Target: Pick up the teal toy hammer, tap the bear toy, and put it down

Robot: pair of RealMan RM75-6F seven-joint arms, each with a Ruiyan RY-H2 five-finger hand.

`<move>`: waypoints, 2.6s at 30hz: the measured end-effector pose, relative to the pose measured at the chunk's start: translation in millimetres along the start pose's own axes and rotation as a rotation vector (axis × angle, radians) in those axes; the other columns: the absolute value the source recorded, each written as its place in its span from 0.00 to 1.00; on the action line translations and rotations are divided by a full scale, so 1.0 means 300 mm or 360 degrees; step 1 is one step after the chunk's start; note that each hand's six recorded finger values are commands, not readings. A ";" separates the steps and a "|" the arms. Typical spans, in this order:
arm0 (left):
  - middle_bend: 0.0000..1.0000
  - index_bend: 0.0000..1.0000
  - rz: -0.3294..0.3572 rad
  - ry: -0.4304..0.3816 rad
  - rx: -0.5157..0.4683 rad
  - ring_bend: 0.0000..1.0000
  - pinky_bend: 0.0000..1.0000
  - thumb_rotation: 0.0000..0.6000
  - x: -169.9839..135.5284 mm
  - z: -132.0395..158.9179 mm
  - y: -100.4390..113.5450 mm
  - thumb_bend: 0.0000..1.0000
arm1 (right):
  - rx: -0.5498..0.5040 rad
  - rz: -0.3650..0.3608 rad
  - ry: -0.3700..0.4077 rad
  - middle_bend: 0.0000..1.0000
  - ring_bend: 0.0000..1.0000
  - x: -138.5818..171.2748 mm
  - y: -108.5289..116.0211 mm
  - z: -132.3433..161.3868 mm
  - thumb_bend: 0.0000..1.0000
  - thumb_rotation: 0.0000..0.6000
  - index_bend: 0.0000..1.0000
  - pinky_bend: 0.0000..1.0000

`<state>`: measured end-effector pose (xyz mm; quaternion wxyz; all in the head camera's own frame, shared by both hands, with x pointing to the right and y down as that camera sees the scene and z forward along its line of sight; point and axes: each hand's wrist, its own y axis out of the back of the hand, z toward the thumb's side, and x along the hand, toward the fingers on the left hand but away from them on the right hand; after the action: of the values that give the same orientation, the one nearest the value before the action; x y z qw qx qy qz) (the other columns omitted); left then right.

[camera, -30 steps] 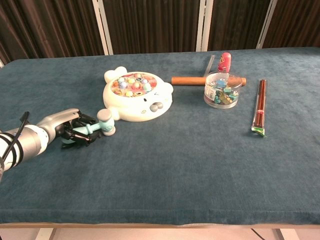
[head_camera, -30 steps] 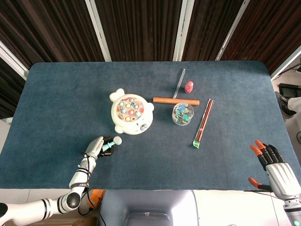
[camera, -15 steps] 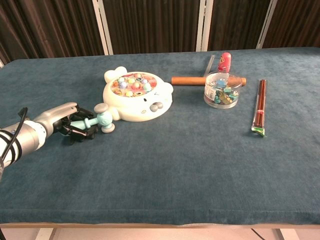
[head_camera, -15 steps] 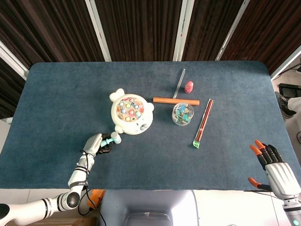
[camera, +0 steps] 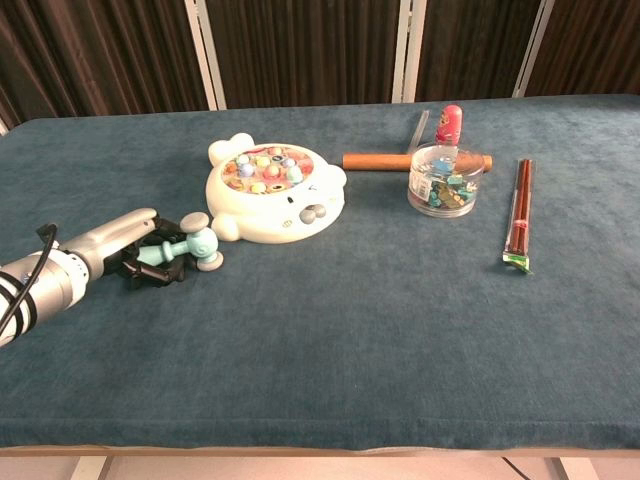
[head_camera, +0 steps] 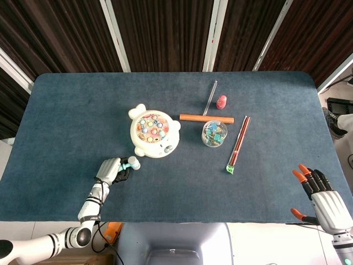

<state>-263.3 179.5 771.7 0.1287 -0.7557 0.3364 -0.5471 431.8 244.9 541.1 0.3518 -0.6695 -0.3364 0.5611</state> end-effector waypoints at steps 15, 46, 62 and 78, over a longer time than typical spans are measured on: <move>0.07 0.20 -0.0003 0.0005 0.0220 0.00 0.00 1.00 -0.005 -0.015 -0.017 0.50 | -0.0001 0.0005 0.0004 0.00 0.00 0.002 -0.001 0.002 0.33 1.00 0.00 0.00; 0.00 0.13 0.0017 0.0041 0.0336 0.00 0.00 0.84 0.014 -0.036 0.039 0.42 | 0.0002 0.0007 0.0004 0.00 0.00 0.002 -0.001 0.002 0.33 1.00 0.00 0.00; 0.00 0.06 0.0053 0.0036 0.0472 0.00 0.00 0.76 0.019 -0.058 0.062 0.36 | 0.0002 0.0000 0.0004 0.00 0.00 0.001 0.000 0.002 0.33 1.00 0.00 0.00; 0.00 0.00 0.0076 0.0019 0.0463 0.00 0.00 0.77 0.012 -0.041 0.083 0.33 | -0.0002 -0.0002 0.0006 0.00 0.00 0.005 0.004 0.000 0.33 1.00 0.00 0.00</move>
<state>-283.0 160.9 765.1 0.2477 -0.7176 0.2721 -0.5914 432.0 245.5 539.4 0.3523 -0.6706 -0.3366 0.5594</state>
